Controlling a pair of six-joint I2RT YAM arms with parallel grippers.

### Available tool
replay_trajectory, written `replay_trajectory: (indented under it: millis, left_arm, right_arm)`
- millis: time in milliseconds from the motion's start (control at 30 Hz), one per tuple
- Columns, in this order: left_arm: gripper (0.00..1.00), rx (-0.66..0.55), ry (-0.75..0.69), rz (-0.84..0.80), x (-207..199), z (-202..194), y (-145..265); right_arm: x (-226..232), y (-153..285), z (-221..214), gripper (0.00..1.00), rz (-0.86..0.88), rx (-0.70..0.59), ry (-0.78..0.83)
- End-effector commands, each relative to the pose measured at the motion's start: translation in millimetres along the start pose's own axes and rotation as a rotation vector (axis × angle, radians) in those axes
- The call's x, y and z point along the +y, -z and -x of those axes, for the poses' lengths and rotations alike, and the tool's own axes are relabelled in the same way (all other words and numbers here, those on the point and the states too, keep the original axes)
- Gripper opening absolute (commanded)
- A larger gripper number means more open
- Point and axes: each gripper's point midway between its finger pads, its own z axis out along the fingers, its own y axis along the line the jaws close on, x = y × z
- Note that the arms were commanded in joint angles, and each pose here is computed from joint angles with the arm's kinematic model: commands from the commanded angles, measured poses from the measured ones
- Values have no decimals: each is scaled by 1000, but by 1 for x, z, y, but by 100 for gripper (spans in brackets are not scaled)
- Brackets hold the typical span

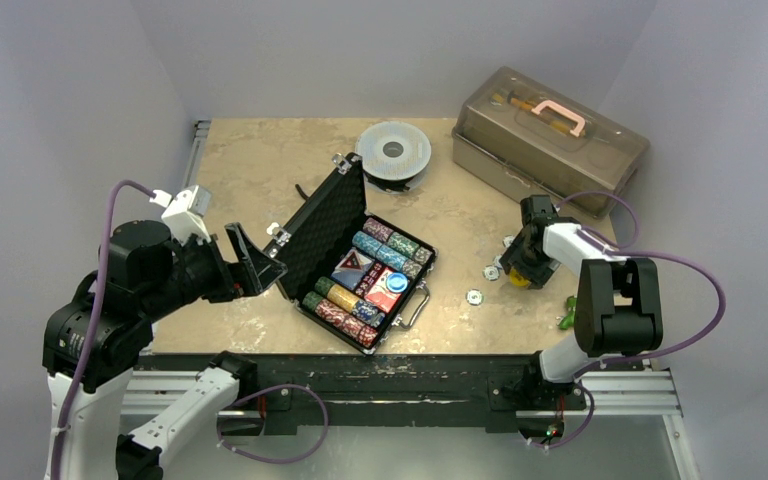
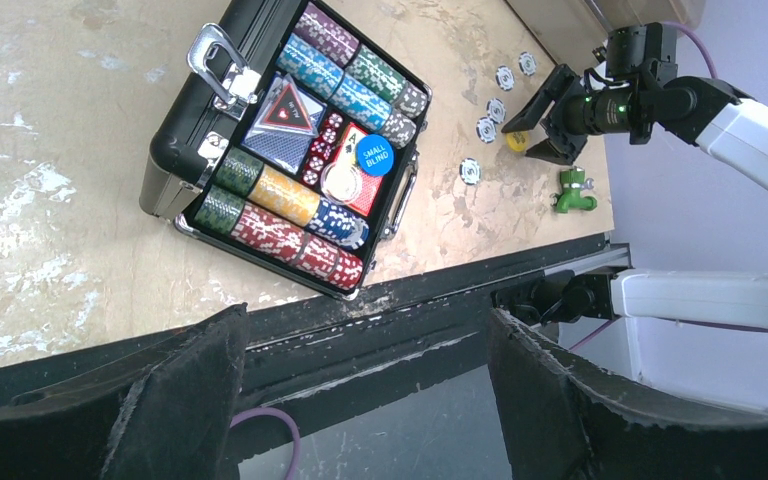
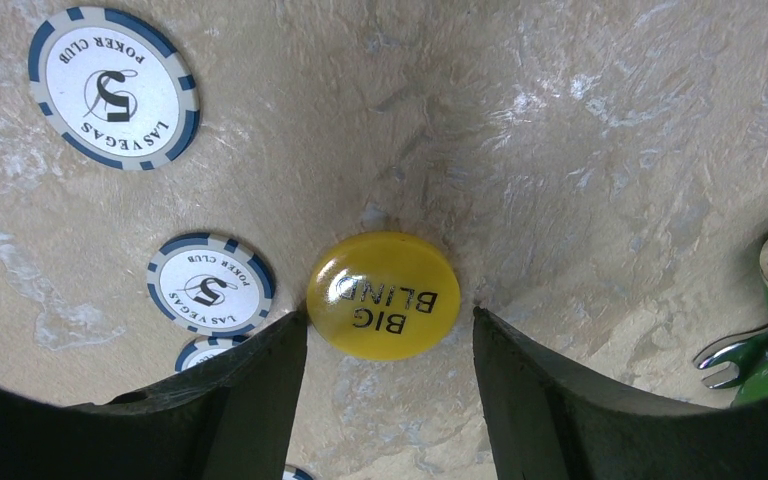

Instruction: Pack up texas hold em set

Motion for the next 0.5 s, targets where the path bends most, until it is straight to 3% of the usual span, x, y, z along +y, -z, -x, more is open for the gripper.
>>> replay_trajectory:
  millis: [0, 467]
  left_arm:
    - [84, -8, -7, -19, -6, 5, 1]
    - [84, -3, -7, -15, -6, 6, -2]
  right_arm:
    - [-2, -8, 5, 61, -26, -10, 22]
    - [-3, -14, 7, 61, -37, -15, 63]
